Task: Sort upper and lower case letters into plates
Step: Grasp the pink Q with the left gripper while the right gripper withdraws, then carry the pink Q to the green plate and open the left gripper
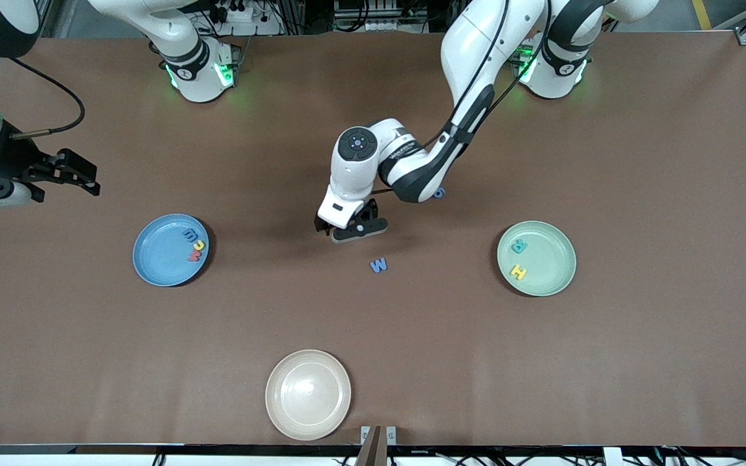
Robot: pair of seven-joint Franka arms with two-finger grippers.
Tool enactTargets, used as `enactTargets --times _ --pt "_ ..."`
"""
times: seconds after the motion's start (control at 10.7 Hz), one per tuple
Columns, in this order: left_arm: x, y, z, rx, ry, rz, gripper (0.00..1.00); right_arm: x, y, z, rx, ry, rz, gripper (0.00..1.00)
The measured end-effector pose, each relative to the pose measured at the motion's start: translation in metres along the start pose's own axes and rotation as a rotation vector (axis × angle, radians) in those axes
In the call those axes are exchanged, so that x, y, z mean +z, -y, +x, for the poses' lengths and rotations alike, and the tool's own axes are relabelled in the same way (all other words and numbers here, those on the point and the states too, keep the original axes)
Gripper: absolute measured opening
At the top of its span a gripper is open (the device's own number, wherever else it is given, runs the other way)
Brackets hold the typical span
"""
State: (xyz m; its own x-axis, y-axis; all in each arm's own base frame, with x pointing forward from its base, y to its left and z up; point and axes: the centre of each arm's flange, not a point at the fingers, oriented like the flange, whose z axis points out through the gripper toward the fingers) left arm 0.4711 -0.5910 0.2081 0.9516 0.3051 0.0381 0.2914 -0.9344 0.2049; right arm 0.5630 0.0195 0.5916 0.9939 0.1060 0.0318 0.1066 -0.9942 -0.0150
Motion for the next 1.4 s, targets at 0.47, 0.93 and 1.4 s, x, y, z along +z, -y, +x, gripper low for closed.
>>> enactTargets --times 0.47,0.93,1.4 --pt "0.019 -0.008 -0.025 0.141 0.010 -0.001 1.00 -0.001 -0.009 0.000 0.009 -0.006 -0.002 1.00" --pt "0.044 -0.007 -0.055 0.236 0.012 0.036 0.99 -0.003 -0.017 0.001 0.020 -0.023 -0.004 1.00" --pt "0.044 -0.007 -0.052 0.236 0.006 0.036 0.58 -0.003 -0.016 0.001 0.018 -0.023 -0.004 1.00"
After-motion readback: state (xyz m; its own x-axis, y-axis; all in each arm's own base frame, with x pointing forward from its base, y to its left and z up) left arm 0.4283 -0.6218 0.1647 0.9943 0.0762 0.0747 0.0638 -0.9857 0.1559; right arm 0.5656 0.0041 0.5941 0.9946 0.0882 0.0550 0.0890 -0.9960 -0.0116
